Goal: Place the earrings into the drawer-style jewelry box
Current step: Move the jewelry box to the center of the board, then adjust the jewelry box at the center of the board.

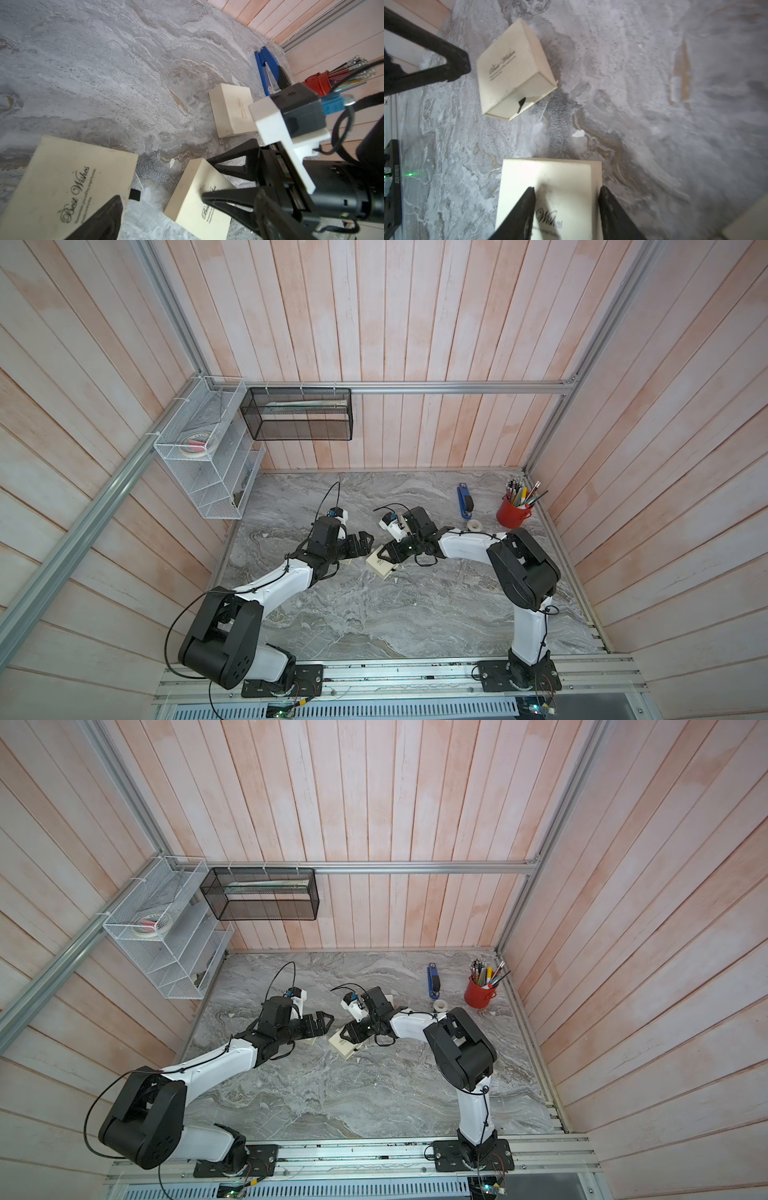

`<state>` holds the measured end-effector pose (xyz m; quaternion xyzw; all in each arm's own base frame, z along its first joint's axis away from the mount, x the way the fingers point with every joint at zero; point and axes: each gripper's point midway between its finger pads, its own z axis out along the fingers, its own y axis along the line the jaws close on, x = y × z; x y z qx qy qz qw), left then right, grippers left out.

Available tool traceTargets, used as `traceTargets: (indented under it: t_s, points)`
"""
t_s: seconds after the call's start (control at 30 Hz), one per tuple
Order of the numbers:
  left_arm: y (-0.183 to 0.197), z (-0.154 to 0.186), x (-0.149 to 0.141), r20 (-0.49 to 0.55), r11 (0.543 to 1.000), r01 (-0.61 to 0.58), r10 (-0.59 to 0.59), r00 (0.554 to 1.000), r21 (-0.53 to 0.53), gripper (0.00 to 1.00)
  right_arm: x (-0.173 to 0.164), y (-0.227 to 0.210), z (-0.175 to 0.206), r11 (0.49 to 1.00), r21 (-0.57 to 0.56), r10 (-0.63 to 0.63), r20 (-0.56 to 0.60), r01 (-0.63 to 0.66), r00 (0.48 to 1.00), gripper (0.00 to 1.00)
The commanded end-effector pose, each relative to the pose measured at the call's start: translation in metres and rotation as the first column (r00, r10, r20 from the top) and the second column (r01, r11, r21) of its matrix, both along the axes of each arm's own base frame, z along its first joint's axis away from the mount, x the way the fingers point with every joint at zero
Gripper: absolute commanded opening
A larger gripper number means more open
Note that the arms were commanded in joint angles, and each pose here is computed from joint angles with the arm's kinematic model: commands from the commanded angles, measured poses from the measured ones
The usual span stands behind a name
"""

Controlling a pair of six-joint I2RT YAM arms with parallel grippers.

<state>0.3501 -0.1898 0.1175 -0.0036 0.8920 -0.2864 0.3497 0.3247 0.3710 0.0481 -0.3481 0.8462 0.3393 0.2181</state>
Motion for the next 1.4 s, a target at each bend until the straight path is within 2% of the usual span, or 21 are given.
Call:
traceTargets:
  t_s: [0.0,0.17,0.3,0.37,0.5,0.63,0.73,0.8,0.9,1.17,1.37]
  points:
    - [0.009,-0.002,-0.008,-0.005,1.0,-0.022,0.022,1.0,0.008,0.98,-0.026,0.007,-0.022,0.993,-0.034,0.112,-0.054,-0.114,0.992,0.51]
    - [0.012,-0.01,-0.018,-0.035,1.0,-0.027,0.027,0.999,0.004,0.93,-0.025,0.019,-0.007,0.99,0.011,0.139,-0.03,-0.138,0.99,0.54]
    - [0.009,-0.013,-0.024,-0.048,1.0,-0.001,0.001,0.999,-0.016,0.88,0.001,0.022,0.036,0.997,0.051,0.056,0.067,-0.059,0.996,0.61]
    - [0.003,-0.015,-0.024,-0.059,0.999,0.032,-0.033,0.998,-0.02,0.86,0.01,0.015,0.055,0.997,0.07,0.005,0.11,-0.013,0.994,0.61]
    - [0.004,-0.022,-0.029,-0.102,0.999,0.042,-0.042,0.994,0.005,0.8,0.015,-0.016,0.067,0.995,0.05,-0.096,0.168,0.089,0.981,0.6]
    - [0.026,-0.034,-0.039,-0.144,0.996,-0.04,0.051,0.988,0.075,0.8,0.004,-0.045,0.06,0.989,0.023,-0.146,0.171,0.144,0.974,0.59]
    - [0.04,-0.04,-0.041,-0.156,0.989,-0.103,0.119,0.981,0.107,0.92,-0.003,-0.056,0.057,0.985,0.024,-0.173,0.159,0.171,0.972,0.59]
    - [0.043,-0.043,-0.036,-0.165,0.988,-0.118,0.134,0.977,0.102,0.96,-0.006,-0.059,0.055,0.984,0.021,-0.178,0.152,0.177,0.972,0.59]
    - [0.042,-0.046,-0.025,-0.171,0.987,-0.121,0.137,0.976,0.105,0.96,-0.007,-0.061,0.056,0.983,0.019,-0.183,0.153,0.183,0.971,0.59]
    - [0.025,-0.05,0.003,-0.161,0.995,-0.073,0.083,0.983,0.069,0.95,-0.006,-0.063,0.062,0.982,0.027,-0.191,0.165,0.189,0.968,0.59]
    - [0.013,-0.053,0.028,-0.14,0.996,-0.024,0.035,0.99,0.086,0.94,-0.01,-0.067,0.054,0.981,0.014,-0.196,0.146,0.196,0.97,0.59]
